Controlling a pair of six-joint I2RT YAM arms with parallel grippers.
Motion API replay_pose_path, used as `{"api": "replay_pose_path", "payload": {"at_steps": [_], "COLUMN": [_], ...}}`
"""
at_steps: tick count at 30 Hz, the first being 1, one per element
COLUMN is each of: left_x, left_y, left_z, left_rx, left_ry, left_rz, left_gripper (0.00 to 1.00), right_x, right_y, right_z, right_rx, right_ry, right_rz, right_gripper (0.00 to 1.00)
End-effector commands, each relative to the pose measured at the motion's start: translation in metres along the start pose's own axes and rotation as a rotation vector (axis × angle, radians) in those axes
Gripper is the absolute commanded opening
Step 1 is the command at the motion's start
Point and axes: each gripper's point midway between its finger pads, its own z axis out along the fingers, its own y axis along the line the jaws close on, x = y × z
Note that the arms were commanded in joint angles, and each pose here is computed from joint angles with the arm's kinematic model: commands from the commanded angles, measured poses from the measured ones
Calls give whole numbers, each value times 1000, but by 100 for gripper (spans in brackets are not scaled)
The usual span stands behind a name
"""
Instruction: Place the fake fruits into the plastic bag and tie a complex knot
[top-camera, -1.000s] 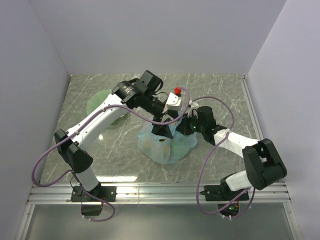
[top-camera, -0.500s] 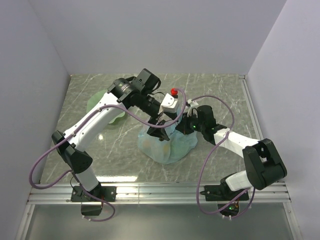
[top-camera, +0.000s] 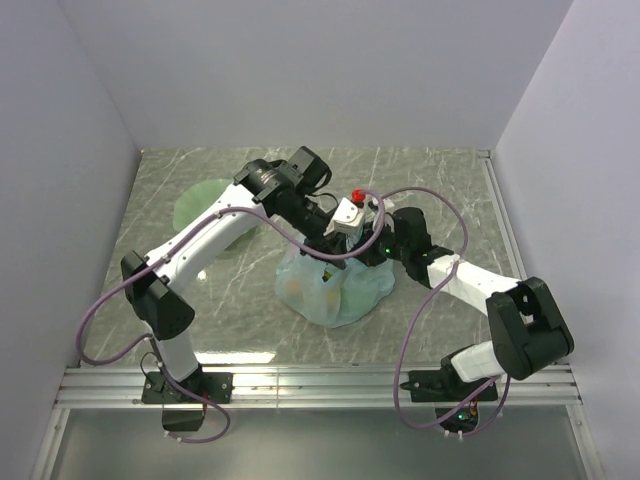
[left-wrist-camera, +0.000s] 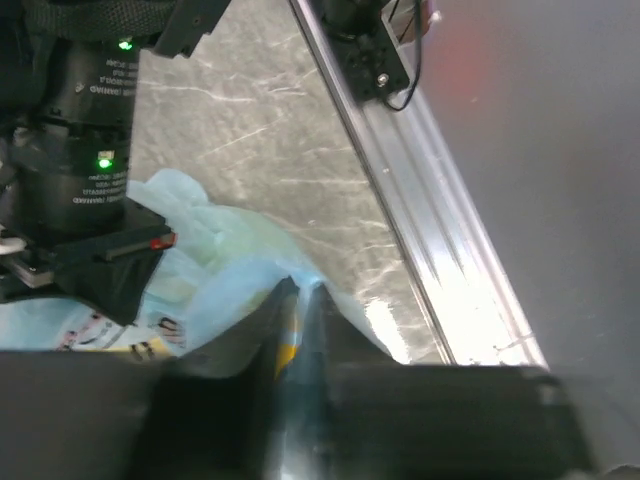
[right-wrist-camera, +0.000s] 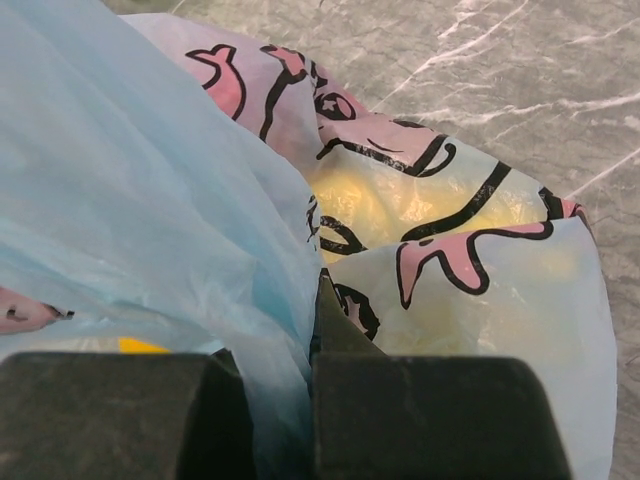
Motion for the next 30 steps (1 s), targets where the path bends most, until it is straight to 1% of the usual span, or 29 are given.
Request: {"api": "replay_pose_path", "payload": {"at_steps": [1,2,4,5,6,7,8,9,10,11,12,13,14,15,16,18,19,22,24,25,26,27,29,30], "left_x": [-11,-13,-20,-18,-36,-14,-28,-28,-44,-36,-32,-37,-27,-23,-11,-4,-1,1,1,-1,-2,-2,-2,0], "left_y": [11,14,23,23,43,55,45,56,68,55,57,55,50,51,55,60,62,67,69,68,69,68,68,68], "left_z": [-6,-11,-21,-36,-48,-59,-77,-89,-110,-110,-116,-118,-113,-112,-108,-112,-112,-112,-112,-111,-112,-111,-109,-108], "left_rx": [-29,-46,-87,-131,-205,-259,-309,-409,-511,-552,-612,-638,-647,-673,-713,-768,-789,-810,-829,-829,-834,-830,-832,-836], "left_ry": [-29,-45,-97,-135,-223,-254,-333,-379,-476,-527,-556,-597,-608,-611,-605,-639,-644,-664,-669,-670,-674,-675,-673,-668], "left_rz": [5,-35,-39,-144,-90,-188,-305,-329,-275,-370,-392,-381,-451,-484,-532,-615,-641,-696,-712,-713,-717,-719,-724,-734], "left_gripper": [10,2,0,0,0,0,0,0,0,0,0,0,0,0,0,0,0,0,0,0,0,0,0,0], "right_x": [-25,-24,-22,-22,-21,-24,-25,-26,-34,-39,-39,-56,-64,-71,-93,-113,-130,-158,-170,-172,-172,-174,-171,-171], "right_y": [7,6,4,2,-1,-2,-3,-5,-3,0,2,10,15,19,30,40,50,75,92,97,107,114,121,134], "right_z": [-2,-2,-2,-4,-5,-8,-9,-12,-17,-20,-24,-33,-40,-47,-63,-81,-99,-128,-139,-139,-138,-137,-124,-120], "right_rx": [-8,-2,8,16,30,38,44,57,55,48,45,35,30,27,24,22,19,-26,-82,-104,-149,-184,-233,-287], "right_ry": [-63,-61,-59,-62,-61,-69,-74,-75,-94,-102,-93,-136,-154,-172,-244,-322,-390,-519,-573,-582,-581,-600,-594,-614], "right_rz": [-63,-68,-75,-77,-78,-83,-85,-82,-89,-92,-89,-107,-113,-124,-153,-184,-209,-251,-263,-264,-255,-266,-260,-286], "right_gripper": [0,0,0,0,0,0,0,1,5,11,26,34,40,50,55,62,65,72,74,78,80,85,87,91]}}
